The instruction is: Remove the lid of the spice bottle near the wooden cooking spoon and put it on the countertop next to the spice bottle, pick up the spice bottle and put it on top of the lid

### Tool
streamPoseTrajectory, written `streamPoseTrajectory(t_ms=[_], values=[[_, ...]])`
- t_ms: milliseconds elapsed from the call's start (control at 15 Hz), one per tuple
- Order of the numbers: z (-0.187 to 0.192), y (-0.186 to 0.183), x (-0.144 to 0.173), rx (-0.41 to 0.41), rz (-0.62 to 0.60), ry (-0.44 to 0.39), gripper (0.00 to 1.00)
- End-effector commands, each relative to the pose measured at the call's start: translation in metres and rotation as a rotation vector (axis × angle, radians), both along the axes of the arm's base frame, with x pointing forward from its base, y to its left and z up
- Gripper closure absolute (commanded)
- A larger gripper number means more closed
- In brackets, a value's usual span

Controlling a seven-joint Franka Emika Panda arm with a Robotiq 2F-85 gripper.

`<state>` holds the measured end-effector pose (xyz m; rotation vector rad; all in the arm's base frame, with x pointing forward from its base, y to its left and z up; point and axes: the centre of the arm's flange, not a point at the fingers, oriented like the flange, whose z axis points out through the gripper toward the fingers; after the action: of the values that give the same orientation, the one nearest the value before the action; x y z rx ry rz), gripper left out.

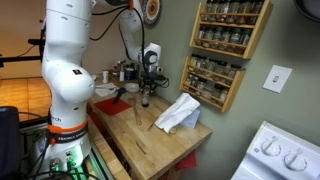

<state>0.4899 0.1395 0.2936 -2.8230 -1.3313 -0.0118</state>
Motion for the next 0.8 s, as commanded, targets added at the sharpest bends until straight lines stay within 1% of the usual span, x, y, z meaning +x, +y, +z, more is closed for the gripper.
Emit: streamPoseTrajectory(t_ms=[0,67,400,733], values=[[0.0011,-0.0066,-0.0111,0.045,-0.047,-0.051,0.72],[0.0005,-0.0064,-0.011,0.057,-0.05,-0.061,0.72],[-0.0068,-0.0061,-0.0128,0.049,-0.059,-0.056,0.72],[-0.0041,-0.0054,-0.0103,0.059,-0.06,-0.075,0.72]])
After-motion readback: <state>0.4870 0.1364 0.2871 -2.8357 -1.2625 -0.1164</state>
